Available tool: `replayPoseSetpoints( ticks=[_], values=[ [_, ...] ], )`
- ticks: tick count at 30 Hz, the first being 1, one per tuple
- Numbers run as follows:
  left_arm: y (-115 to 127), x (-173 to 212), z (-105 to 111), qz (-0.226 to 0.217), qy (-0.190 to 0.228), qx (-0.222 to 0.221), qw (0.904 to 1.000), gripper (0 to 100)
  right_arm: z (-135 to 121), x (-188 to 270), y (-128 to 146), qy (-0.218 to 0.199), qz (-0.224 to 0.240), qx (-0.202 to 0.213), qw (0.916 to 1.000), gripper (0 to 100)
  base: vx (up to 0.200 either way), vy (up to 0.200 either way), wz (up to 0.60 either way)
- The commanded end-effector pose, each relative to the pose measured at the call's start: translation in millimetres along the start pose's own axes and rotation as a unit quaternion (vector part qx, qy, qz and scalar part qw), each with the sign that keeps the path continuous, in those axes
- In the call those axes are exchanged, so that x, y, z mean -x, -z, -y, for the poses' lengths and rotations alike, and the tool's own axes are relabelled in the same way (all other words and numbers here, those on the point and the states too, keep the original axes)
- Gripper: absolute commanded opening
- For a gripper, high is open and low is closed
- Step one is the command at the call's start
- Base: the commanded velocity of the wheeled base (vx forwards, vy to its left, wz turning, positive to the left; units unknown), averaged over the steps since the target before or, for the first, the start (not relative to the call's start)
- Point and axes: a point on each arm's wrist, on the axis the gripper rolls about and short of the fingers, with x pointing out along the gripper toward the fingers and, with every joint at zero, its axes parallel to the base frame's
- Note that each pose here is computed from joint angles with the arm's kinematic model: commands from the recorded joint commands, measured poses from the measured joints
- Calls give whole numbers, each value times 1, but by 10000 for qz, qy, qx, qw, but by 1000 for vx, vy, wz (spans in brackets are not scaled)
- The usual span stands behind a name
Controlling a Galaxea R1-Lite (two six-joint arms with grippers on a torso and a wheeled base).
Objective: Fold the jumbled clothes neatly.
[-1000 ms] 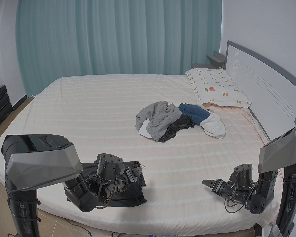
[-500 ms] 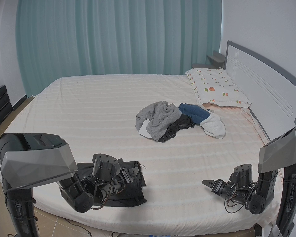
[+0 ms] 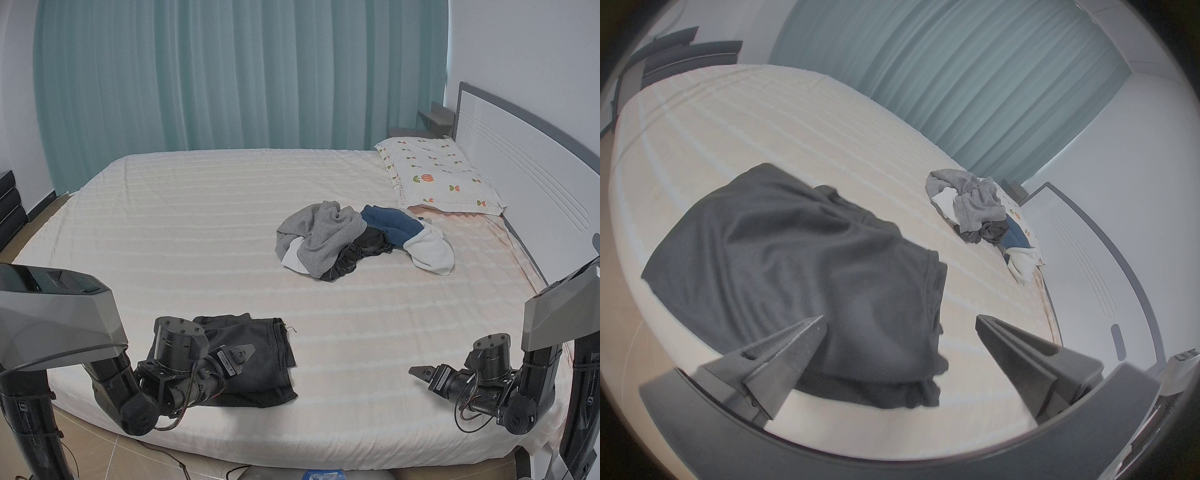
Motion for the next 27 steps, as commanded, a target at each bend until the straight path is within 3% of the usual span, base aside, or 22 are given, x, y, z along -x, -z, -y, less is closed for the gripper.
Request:
replayPoseSetpoints(
  ticks=[1,5,25,27],
  values=[
    [-7,10,-23,23,-170,196,9997,100,0,0,0,-10,9,0,10000,100,0,0,0],
    [-13,14,-32,156,-247,306,9991,100,-2,0,-1,-27,58,19,10000,100,0,0,0],
    [-12,21,-31,130,-228,381,9989,100,-13,-3,8,-210,-65,190,9996,100,0,0,0],
    [-12,21,-32,146,-219,497,9984,100,-15,-3,9,-238,-72,215,9995,100,0,200,0]
  ],
)
